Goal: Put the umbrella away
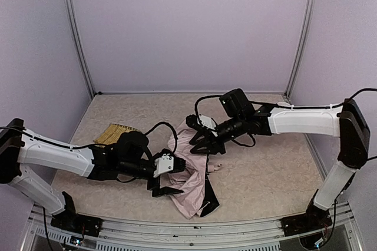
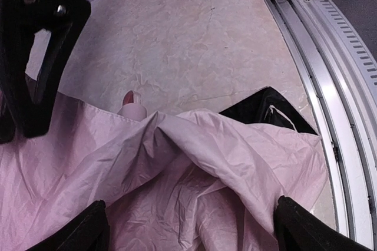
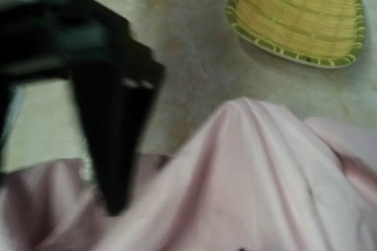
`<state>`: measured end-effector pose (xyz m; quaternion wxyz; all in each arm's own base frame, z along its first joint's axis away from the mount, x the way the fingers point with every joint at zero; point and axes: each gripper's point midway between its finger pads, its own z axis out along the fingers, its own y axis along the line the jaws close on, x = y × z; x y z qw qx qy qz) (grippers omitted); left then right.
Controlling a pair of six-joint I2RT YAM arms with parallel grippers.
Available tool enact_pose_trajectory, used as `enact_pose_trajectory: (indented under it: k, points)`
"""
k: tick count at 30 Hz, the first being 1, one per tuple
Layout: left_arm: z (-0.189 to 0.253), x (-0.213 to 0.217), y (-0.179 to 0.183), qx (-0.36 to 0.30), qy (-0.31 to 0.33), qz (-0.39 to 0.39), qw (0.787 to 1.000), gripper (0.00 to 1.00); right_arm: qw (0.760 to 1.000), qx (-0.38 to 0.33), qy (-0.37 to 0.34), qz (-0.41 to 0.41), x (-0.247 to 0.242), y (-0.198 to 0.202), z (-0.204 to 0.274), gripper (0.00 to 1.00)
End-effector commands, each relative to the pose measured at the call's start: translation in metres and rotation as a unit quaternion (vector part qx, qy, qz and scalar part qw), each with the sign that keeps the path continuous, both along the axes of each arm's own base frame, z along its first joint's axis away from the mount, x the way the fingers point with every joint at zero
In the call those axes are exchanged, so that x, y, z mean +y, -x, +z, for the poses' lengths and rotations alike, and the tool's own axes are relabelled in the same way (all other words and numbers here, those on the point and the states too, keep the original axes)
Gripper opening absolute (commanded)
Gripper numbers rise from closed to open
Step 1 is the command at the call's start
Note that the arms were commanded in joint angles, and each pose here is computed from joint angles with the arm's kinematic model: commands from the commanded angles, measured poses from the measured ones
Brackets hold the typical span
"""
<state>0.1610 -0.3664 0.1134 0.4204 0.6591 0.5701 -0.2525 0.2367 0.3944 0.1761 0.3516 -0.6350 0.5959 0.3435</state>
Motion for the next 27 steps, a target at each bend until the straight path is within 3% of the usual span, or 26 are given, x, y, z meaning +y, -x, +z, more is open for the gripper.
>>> enact_pose_trajectory:
  k: [1, 6, 11, 16, 20, 22, 24, 27]
  points:
    - [0.022, 0.0, 0.001, -0.005, 0.029, -0.001, 1.0, 0.95, 0.999, -0.007, 0.004, -0.045, 0.018, -0.047, -0.026, 0.32]
    - [0.055, -0.007, 0.017, -0.012, 0.051, -0.036, 0.998, 0.93, 0.992, 0.079, 0.015, -0.099, 0.022, -0.1, -0.077, 0.23]
    - [0.038, -0.014, 0.036, 0.005, 0.041, -0.084, 0.996, 0.91, 0.986, 0.139, 0.036, -0.087, 0.028, -0.099, -0.123, 0.21]
    - [-0.009, -0.021, 0.011, -0.015, -0.025, -0.05, 0.998, 0.94, 0.981, 0.17, 0.046, -0.077, 0.024, -0.085, -0.147, 0.21]
    - [0.0, -0.035, -0.026, -0.069, -0.001, 0.019, 0.997, 0.9, 0.98, 0.177, 0.047, -0.073, 0.021, -0.08, -0.152, 0.21]
    - [0.013, -0.044, -0.041, -0.089, 0.023, 0.048, 0.995, 0.77, 0.979, 0.183, 0.048, -0.069, 0.02, -0.077, -0.154, 0.21]
    - [0.022, -0.05, -0.054, -0.102, 0.034, 0.069, 0.992, 0.57, 0.978, 0.193, 0.044, -0.062, 0.021, -0.072, -0.153, 0.2]
    - [0.024, -0.056, -0.075, -0.102, 0.032, 0.099, 0.989, 0.17, 0.976, 0.207, 0.036, -0.053, 0.019, -0.064, -0.152, 0.2]
